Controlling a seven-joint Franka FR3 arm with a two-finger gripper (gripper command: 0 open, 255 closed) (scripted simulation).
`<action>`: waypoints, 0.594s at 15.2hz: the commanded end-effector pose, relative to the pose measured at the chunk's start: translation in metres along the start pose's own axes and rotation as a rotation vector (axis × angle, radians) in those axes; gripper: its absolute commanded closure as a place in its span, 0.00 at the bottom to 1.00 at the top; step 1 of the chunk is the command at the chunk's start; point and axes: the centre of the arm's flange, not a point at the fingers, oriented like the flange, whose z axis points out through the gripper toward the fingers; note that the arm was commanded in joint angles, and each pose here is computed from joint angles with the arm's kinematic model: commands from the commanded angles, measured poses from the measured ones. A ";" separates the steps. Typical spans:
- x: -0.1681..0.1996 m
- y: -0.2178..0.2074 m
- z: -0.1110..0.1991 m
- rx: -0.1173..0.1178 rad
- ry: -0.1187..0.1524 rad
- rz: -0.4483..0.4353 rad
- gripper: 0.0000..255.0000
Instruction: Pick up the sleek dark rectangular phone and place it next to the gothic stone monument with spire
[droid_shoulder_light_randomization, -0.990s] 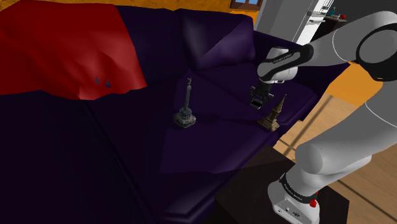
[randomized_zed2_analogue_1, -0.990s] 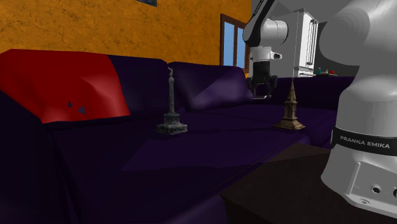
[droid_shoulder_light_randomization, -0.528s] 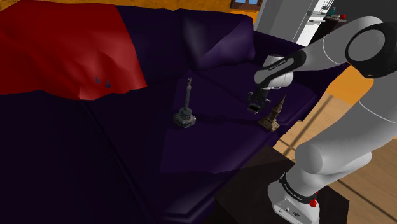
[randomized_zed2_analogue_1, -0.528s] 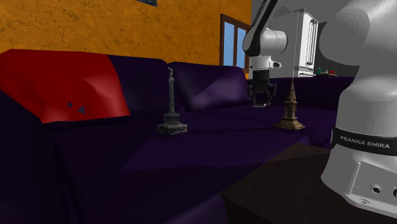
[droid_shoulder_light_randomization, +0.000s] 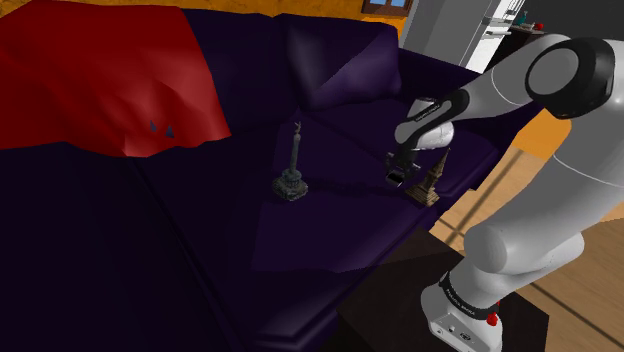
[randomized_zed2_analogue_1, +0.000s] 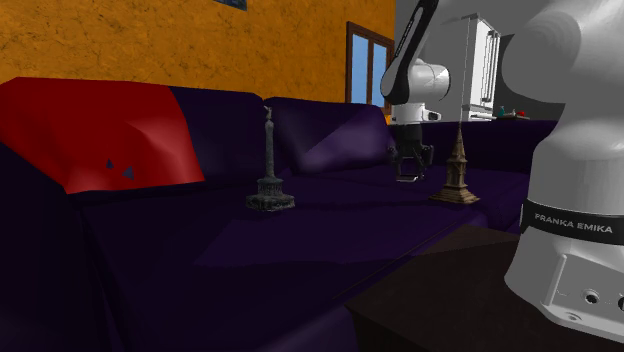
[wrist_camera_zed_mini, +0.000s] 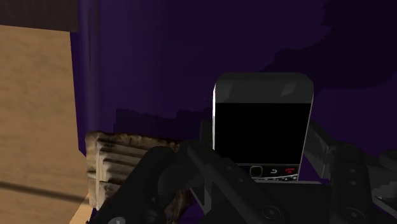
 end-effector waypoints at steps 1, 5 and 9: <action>0.001 -0.001 0.011 0.001 0.000 0.000 1.00; 0.000 -0.002 0.032 0.001 0.000 0.000 1.00; 0.000 -0.003 0.053 0.001 0.000 0.000 1.00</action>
